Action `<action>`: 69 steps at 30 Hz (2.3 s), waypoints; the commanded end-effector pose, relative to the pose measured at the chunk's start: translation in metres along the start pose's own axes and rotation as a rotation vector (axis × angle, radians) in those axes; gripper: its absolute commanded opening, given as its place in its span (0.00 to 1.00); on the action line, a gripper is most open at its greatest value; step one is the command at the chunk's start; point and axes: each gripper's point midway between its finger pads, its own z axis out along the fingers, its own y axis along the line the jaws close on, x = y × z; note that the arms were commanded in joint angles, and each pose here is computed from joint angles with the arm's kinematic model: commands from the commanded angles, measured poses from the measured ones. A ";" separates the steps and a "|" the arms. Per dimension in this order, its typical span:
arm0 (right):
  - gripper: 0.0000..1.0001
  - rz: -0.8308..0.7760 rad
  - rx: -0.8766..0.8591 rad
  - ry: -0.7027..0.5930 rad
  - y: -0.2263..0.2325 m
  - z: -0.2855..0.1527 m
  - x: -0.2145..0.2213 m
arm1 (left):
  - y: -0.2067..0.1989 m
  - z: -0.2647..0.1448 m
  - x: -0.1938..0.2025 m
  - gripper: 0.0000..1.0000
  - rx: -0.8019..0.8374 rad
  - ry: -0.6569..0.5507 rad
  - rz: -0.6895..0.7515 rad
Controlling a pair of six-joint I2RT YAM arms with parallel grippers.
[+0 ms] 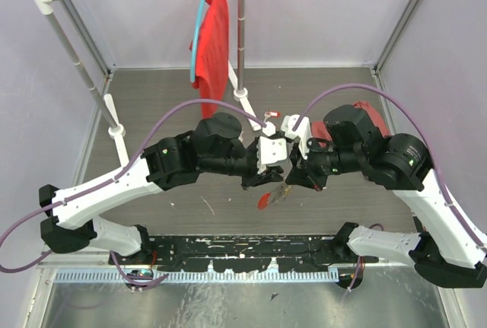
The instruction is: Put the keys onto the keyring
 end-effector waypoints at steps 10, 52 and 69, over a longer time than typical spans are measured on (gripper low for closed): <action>0.01 -0.057 -0.031 -0.102 0.008 -0.007 -0.019 | -0.006 -0.001 -0.002 0.25 0.042 0.019 0.021; 0.05 -0.082 0.043 -0.231 0.000 -0.016 -0.038 | -0.010 0.007 -0.010 0.00 0.055 -0.013 0.004; 0.40 0.219 0.171 -0.556 -0.010 -0.044 -0.052 | 0.018 -0.024 -0.035 0.00 -0.191 -0.275 -0.099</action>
